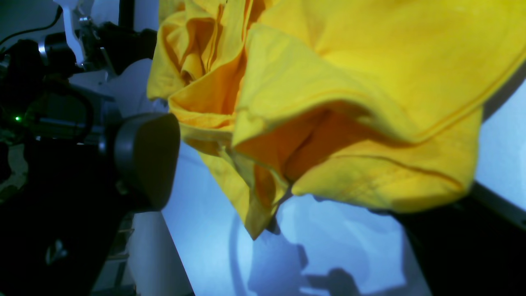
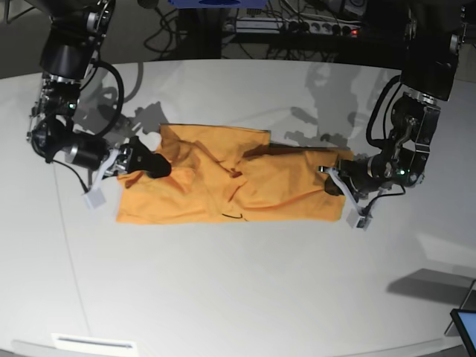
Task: Fold the T-shirt properly
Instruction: 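Release the shirt with the right gripper and move it aside, then reach the right gripper to the shirt edge and grasp it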
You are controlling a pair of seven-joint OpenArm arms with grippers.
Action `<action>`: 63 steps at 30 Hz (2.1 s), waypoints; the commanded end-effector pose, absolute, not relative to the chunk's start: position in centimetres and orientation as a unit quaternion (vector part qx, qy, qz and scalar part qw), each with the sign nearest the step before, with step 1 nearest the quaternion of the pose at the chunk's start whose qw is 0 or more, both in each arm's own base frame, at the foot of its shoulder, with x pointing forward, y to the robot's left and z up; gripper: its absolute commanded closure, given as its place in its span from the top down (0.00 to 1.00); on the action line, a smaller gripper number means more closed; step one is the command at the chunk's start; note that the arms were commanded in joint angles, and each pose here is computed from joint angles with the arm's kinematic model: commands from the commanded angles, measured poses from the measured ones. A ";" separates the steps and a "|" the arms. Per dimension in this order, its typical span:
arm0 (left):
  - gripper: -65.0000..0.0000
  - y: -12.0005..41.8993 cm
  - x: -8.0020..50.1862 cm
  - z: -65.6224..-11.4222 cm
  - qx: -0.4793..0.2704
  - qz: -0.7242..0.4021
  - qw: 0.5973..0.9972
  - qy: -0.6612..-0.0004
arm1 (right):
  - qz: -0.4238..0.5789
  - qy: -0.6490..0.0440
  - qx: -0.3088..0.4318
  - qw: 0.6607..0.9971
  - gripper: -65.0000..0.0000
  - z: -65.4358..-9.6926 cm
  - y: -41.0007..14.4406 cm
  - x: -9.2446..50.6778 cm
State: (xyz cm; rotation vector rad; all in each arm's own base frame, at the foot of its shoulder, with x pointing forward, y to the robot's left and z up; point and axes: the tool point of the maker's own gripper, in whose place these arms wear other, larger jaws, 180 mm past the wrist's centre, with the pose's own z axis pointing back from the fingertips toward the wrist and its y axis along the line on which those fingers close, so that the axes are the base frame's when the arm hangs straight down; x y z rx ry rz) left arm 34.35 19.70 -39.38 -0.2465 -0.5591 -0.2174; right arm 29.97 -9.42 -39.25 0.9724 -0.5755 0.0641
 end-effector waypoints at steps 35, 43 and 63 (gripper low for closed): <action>0.00 20.8 34.1 -39.2 -0.110 -0.108 0.950 -0.271 | 0.037 -0.281 0.390 0.876 0.72 -39.1 -15.2 30.8; 0.00 20.7 34.1 -39.1 -0.110 -0.109 0.950 -0.272 | 0.040 -0.291 0.380 0.877 0.72 -38.4 -16.4 31.9; 0.00 21.3 34.1 -39.1 -0.105 -0.109 0.951 -0.270 | -0.004 -0.280 0.447 0.849 1.00 -38.5 -15.6 32.5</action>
